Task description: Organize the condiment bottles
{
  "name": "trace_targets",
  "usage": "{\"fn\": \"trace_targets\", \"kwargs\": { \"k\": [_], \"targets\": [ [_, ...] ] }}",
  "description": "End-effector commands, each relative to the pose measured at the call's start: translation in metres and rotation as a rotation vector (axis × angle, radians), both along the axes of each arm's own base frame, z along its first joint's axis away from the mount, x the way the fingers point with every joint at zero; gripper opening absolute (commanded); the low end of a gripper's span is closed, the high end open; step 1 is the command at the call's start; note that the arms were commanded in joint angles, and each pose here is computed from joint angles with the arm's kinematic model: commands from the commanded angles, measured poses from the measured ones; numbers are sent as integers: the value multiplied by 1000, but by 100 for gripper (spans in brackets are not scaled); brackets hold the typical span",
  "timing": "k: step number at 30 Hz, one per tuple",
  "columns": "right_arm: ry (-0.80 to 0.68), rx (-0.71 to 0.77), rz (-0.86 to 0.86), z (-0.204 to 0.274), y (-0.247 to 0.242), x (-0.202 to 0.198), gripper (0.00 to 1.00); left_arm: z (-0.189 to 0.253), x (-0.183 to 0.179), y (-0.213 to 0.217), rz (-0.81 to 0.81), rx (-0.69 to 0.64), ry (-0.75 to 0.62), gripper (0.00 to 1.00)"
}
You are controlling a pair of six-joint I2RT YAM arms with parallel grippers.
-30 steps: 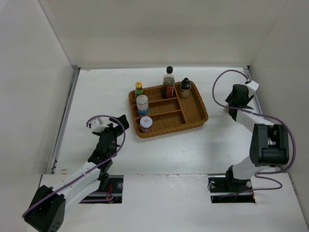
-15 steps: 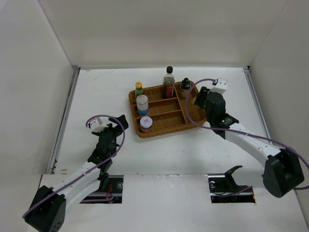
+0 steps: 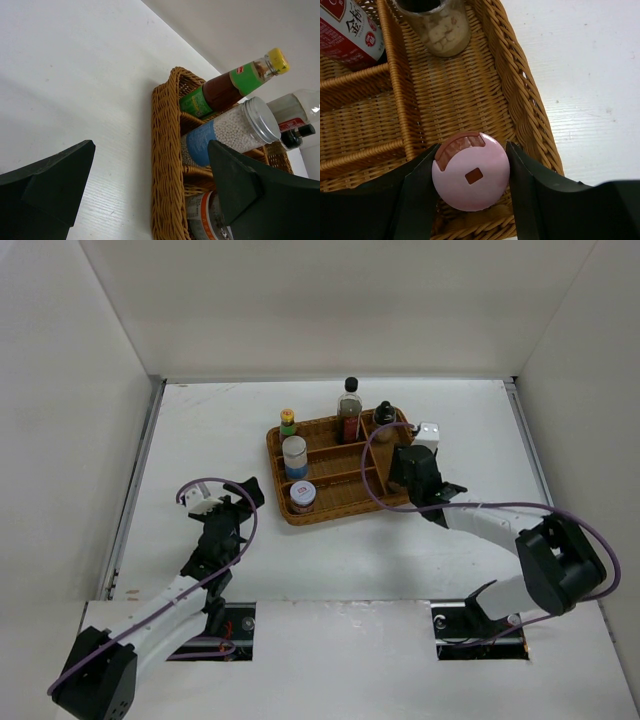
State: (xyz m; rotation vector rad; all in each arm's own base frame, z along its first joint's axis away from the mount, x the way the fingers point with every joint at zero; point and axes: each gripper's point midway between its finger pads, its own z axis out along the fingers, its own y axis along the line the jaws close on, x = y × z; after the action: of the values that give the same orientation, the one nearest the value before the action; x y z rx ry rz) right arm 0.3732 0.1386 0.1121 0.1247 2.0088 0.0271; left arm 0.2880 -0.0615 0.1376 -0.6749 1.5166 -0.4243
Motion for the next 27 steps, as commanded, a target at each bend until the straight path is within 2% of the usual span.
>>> {"fn": "trace_targets", "kwargs": {
  "k": [1, 3, 7, 12, 16, 21, 23, 27],
  "targets": [
    [-23, 39, 2, 2, 8, 3, 60, -2, 1, 3, 15, -8, -2, 100],
    [-20, 40, 0, 1, 8, 3, 67, -3, 1, 3, 16, -4, 4, 100],
    [-74, 73, -16, 24, 4, 1, 100, -7, 3, 9, 44, 7, 21, 100],
    [-249, 216, -83, 85, -15, -13, 100, -15, 5, 16, 90, 37, 75, 100],
    [-433, 393, -267, 119, -73, -38, 100, -12, 7, 17, 93, 41, 83, 100],
    [-536, 603, -462, 103, -134, -66, 100, 3, 8, 8, 53, 42, 87, 100],
    [-530, 658, -506, 86, -146, -71, 100, 12, 10, 3, 30, 45, 93, 100],
    [-454, 669, -567, 58, -161, -73, 100, 22, 6, -2, -2, 48, 107, 100]
  ]
}}
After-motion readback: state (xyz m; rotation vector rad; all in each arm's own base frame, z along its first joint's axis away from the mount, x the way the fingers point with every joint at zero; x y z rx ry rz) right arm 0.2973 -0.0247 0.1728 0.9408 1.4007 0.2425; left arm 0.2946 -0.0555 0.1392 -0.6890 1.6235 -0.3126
